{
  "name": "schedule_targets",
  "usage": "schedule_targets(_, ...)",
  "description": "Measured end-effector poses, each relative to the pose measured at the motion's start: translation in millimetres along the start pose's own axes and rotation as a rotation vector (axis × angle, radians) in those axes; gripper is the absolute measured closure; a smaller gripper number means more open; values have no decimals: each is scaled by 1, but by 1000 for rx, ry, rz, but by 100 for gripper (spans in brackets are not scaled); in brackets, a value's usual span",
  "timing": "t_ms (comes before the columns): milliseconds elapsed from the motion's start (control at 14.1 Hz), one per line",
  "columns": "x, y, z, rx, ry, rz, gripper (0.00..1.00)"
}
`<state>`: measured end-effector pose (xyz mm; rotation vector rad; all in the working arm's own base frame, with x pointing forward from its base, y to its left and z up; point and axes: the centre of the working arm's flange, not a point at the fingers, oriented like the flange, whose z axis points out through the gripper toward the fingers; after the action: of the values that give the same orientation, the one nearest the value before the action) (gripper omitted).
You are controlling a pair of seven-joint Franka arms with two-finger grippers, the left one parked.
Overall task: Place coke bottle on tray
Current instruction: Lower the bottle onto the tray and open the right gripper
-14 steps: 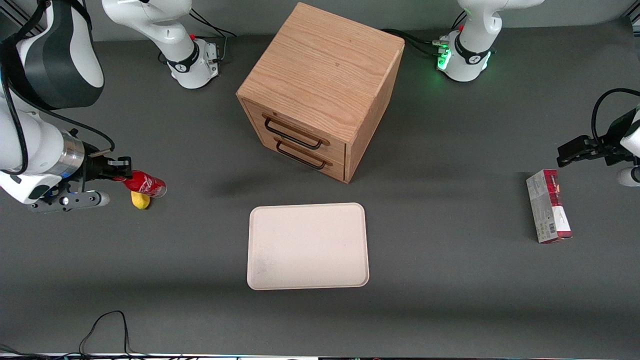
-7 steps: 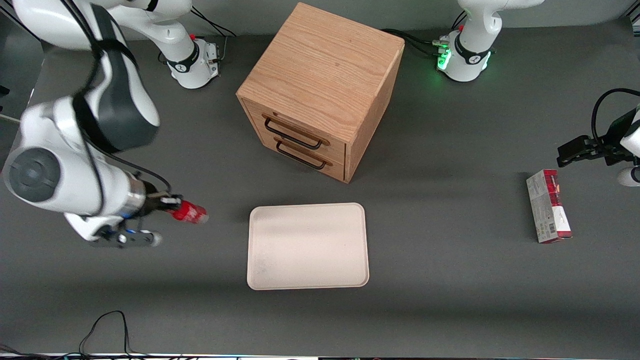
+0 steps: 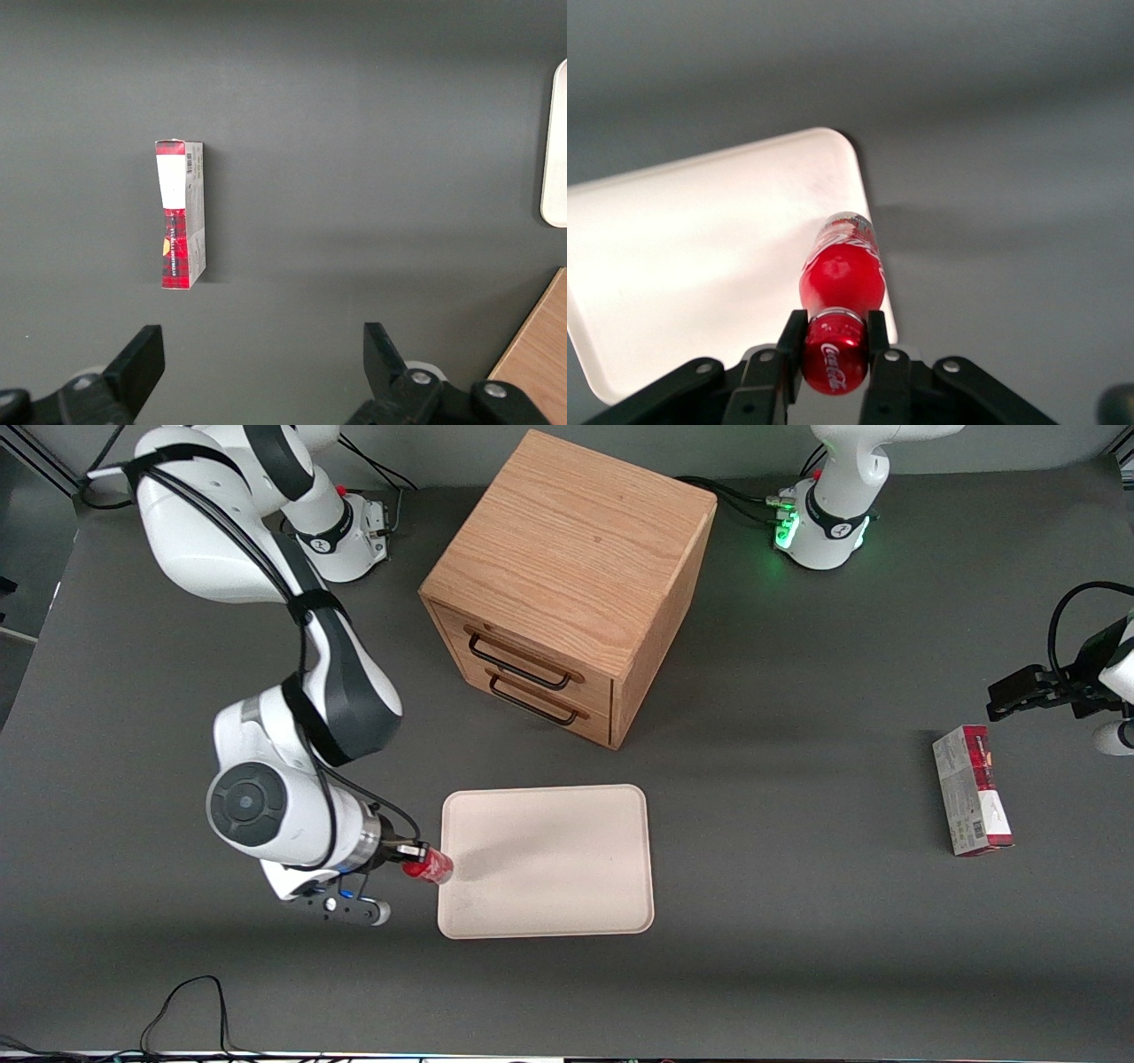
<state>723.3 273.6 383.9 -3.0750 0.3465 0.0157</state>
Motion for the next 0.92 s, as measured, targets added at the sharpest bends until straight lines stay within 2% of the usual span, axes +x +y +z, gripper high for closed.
schedule_targets(213, 1, -18, 25, 16, 32, 26, 69)
schedule_targets(568, 0, -28, 47, -5, 43, 12, 69)
schedule_targets(923, 0, -30, 47, -4, 48, 9, 69)
